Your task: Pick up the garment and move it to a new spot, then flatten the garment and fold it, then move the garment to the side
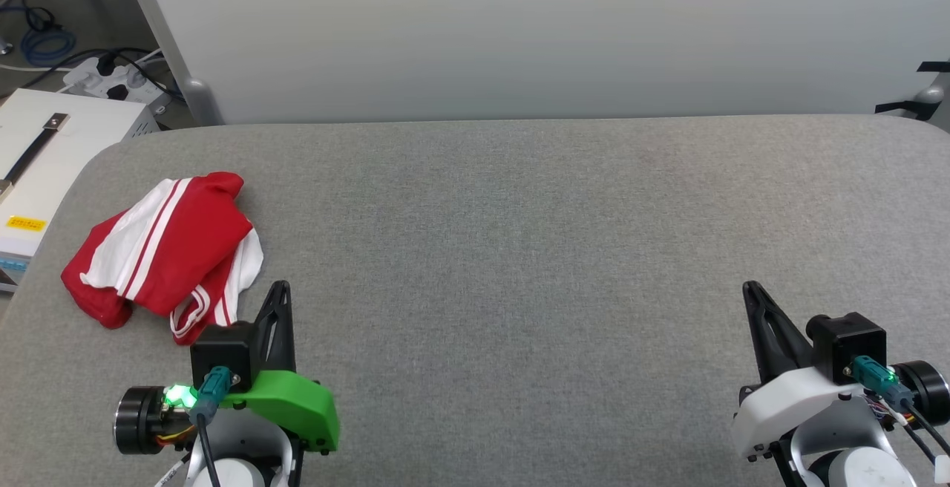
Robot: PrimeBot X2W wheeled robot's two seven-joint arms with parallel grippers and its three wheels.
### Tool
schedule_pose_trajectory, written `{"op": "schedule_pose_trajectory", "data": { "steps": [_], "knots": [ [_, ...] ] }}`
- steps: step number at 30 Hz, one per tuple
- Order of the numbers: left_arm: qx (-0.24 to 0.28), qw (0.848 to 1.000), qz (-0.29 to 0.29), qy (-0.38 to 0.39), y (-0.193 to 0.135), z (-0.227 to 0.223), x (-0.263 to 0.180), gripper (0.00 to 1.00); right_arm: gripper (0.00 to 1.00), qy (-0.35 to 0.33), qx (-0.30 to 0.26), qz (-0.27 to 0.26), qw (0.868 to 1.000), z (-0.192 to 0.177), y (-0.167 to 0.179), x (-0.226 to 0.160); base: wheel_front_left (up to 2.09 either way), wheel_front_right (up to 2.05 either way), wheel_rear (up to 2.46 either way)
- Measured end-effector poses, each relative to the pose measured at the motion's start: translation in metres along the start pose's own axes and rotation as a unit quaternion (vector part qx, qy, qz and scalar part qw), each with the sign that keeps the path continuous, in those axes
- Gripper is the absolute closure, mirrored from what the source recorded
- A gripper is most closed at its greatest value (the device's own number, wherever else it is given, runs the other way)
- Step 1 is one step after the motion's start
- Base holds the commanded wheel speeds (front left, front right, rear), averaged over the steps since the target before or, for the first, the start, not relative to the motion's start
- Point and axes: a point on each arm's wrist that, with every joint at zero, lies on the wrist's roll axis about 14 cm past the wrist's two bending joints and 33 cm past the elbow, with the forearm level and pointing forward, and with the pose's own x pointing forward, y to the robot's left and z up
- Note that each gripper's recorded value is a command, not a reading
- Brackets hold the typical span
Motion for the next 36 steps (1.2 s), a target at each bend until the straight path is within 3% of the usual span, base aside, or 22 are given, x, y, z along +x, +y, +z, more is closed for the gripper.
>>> {"op": "schedule_pose_trajectory", "data": {
  "steps": [29, 30, 36],
  "knots": [
    [0.0, 1.0, 0.0, 0.0, -0.0001, 0.0, 0.0, 1.0, 1.0, 0.0, 0.0, 0.0, 1.0, 0.0, 0.0, 0.0, 0.0, 0.0, 0.0],
    [0.0, 1.0, 0.0, 0.0, -0.0001, 0.0, 0.0, 0.0, 0.0, 0.0, 0.0, 0.0, 1.0, -0.0001, 0.0001, 0.0, 0.0, 0.0, 0.0],
    [0.0, 1.0, 0.0, 0.001, -0.0003, -0.0004, 0.0, 0.0, 0.0, 0.0, 0.002, 0.0, 1.0, -0.0003, 0.0001, 0.0, 0.0, 0.0, 0.0]
  ]
}}
